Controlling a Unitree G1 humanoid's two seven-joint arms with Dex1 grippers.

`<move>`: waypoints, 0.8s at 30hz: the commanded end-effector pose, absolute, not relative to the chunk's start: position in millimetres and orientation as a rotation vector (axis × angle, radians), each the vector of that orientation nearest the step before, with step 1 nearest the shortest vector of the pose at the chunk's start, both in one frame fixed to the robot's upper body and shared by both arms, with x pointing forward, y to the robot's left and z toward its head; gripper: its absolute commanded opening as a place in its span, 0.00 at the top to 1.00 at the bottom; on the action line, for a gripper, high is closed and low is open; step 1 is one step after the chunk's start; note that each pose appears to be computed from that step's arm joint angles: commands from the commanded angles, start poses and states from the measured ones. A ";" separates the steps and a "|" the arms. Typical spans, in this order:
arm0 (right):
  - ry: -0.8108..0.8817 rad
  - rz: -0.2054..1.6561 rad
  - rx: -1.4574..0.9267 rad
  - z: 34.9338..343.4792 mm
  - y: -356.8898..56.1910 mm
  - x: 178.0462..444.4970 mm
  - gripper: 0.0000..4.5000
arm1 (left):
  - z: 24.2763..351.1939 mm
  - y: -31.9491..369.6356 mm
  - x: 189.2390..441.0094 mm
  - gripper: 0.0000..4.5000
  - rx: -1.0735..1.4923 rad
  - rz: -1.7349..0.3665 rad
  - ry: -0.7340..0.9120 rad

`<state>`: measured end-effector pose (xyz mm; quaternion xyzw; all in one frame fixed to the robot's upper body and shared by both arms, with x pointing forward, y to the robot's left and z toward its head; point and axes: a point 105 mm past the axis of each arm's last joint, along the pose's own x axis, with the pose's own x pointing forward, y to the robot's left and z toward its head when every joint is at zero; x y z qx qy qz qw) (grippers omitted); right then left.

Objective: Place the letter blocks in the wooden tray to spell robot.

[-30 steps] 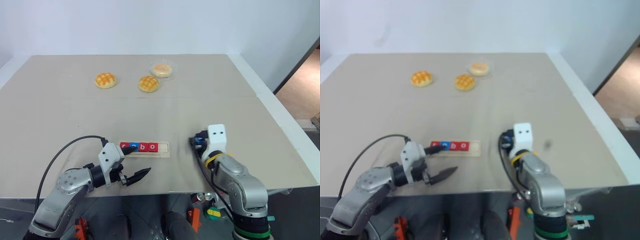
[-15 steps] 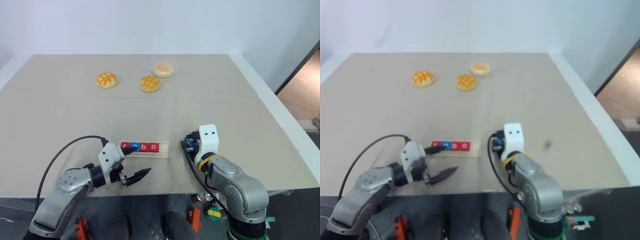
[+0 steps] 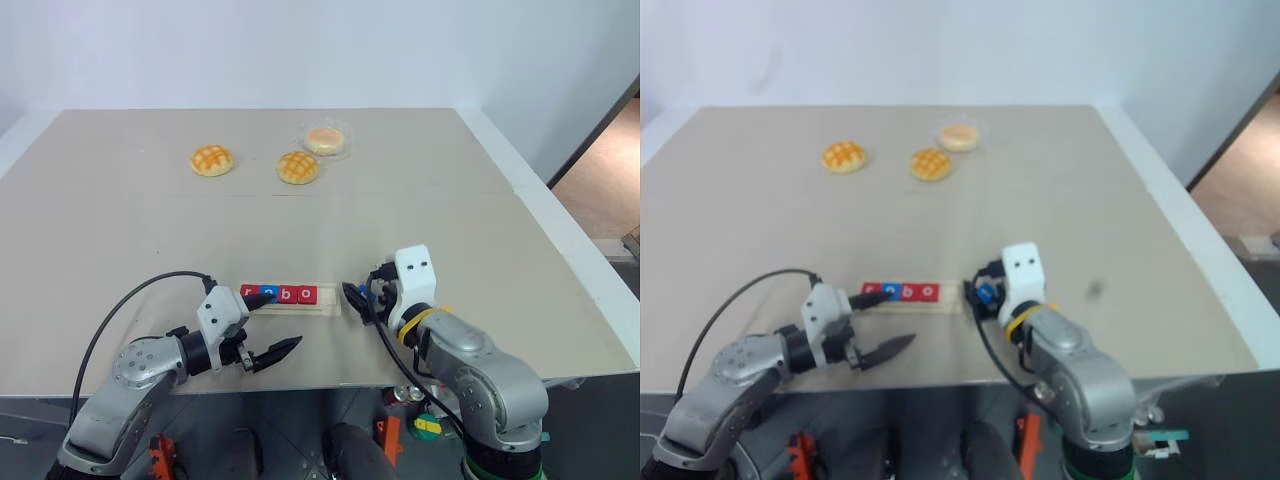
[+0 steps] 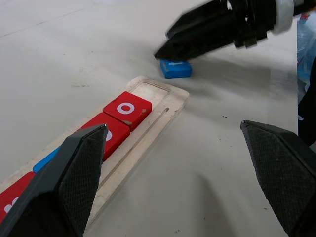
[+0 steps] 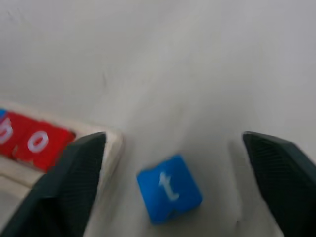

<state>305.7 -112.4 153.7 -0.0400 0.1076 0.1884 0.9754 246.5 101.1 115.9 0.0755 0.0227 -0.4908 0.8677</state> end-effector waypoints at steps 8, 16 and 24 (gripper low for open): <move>0.110 0.891 -0.279 175.6 -118.1 338.5 0.01 | 121.8 94.4 250.6 0.00 0.181 -1.071 0.010; 0.166 1.380 -0.468 157.7 -115.3 326.2 0.01 | 120.5 99.2 249.2 0.00 0.198 -1.046 0.015; 0.252 1.489 -0.463 135.0 -115.3 320.4 0.01 | 120.7 103.6 248.8 0.00 0.198 -1.015 0.018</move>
